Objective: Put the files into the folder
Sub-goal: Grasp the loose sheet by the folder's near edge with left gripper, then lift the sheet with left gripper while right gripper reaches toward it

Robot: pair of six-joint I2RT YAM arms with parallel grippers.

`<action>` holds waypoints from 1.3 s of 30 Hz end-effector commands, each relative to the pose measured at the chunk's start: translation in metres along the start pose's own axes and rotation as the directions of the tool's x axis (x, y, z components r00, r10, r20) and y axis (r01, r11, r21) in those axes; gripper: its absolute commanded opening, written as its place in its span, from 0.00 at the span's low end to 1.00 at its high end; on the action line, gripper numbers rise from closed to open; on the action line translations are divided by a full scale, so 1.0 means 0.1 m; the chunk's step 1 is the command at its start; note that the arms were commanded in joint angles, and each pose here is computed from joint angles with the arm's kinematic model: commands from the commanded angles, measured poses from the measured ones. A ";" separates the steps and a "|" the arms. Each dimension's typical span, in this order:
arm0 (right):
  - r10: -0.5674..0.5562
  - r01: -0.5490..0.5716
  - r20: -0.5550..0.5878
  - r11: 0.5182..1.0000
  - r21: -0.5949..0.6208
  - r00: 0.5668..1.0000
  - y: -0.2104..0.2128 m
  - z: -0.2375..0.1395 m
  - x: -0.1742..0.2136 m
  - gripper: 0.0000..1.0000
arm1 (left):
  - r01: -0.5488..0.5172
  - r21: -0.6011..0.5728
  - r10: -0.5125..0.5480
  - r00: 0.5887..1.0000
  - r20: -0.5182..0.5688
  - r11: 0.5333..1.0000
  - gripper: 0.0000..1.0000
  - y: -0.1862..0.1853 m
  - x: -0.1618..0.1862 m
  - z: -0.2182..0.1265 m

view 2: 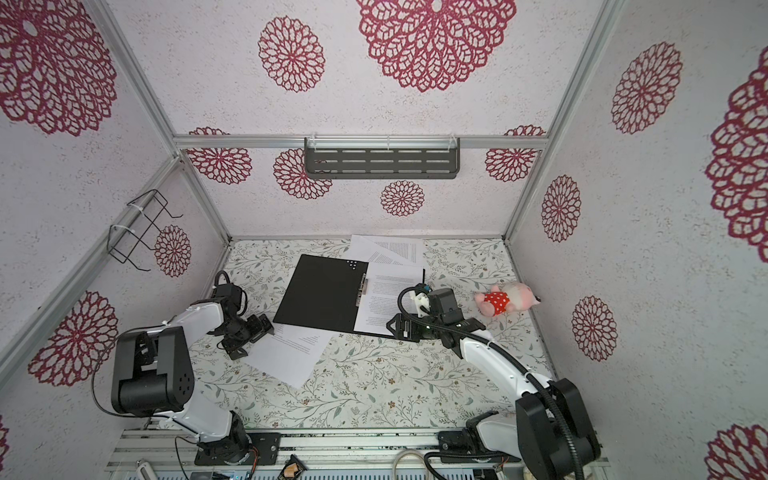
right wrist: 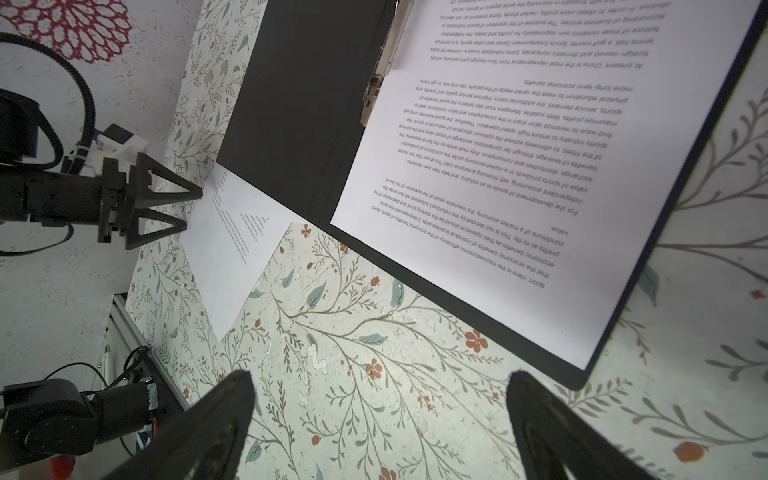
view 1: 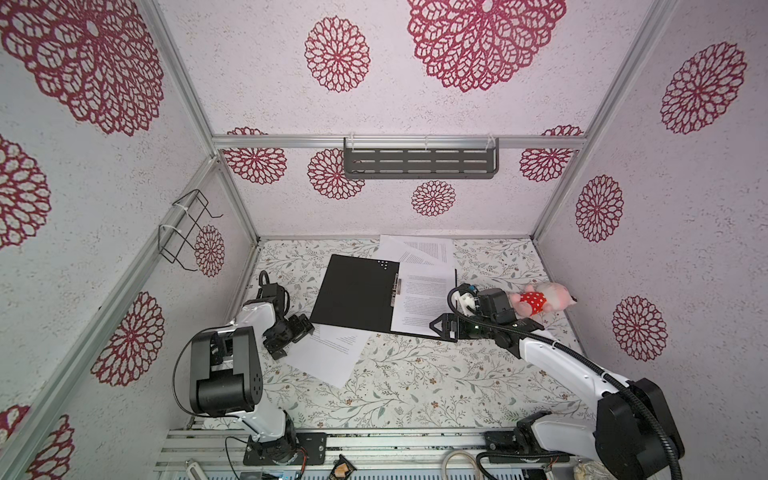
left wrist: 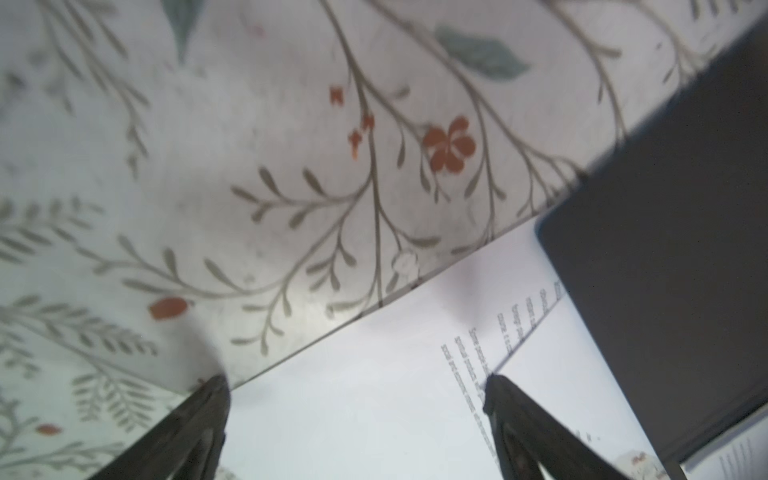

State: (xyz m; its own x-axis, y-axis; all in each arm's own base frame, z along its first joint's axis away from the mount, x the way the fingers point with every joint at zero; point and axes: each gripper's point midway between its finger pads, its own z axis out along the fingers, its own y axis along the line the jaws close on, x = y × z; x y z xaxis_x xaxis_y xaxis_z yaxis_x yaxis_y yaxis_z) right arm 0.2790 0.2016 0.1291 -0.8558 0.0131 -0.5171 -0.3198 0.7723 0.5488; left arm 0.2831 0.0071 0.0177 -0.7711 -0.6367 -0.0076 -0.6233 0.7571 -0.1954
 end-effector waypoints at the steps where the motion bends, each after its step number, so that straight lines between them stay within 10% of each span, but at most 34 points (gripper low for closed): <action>1: -0.004 0.004 0.018 0.999 -0.039 1.000 0.13 -0.10 -0.05 0.97 | -0.028 0.032 0.030 0.997 -0.071 0.999 0.99 -0.18 0.29 0.00; 20: 0.027 -0.028 -0.046 0.999 -0.031 0.999 0.13 0.02 0.09 0.97 | -0.262 -0.040 0.262 0.965 0.005 0.964 0.99 -0.37 0.84 0.16; 39: 0.088 -0.096 -0.172 0.995 -0.038 0.981 0.24 0.42 0.53 0.91 | -0.563 0.023 0.563 0.821 -0.095 0.826 0.99 -0.97 2.47 0.51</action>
State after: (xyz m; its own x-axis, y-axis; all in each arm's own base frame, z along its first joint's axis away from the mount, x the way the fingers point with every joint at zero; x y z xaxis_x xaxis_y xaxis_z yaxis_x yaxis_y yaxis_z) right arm 0.2443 0.2405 0.0883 -0.9354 -0.0367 -0.3516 -0.2588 0.7486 0.6104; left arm 0.1959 -0.1991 0.0123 -0.9807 -0.0665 -0.1838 -0.0483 0.9936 -0.1018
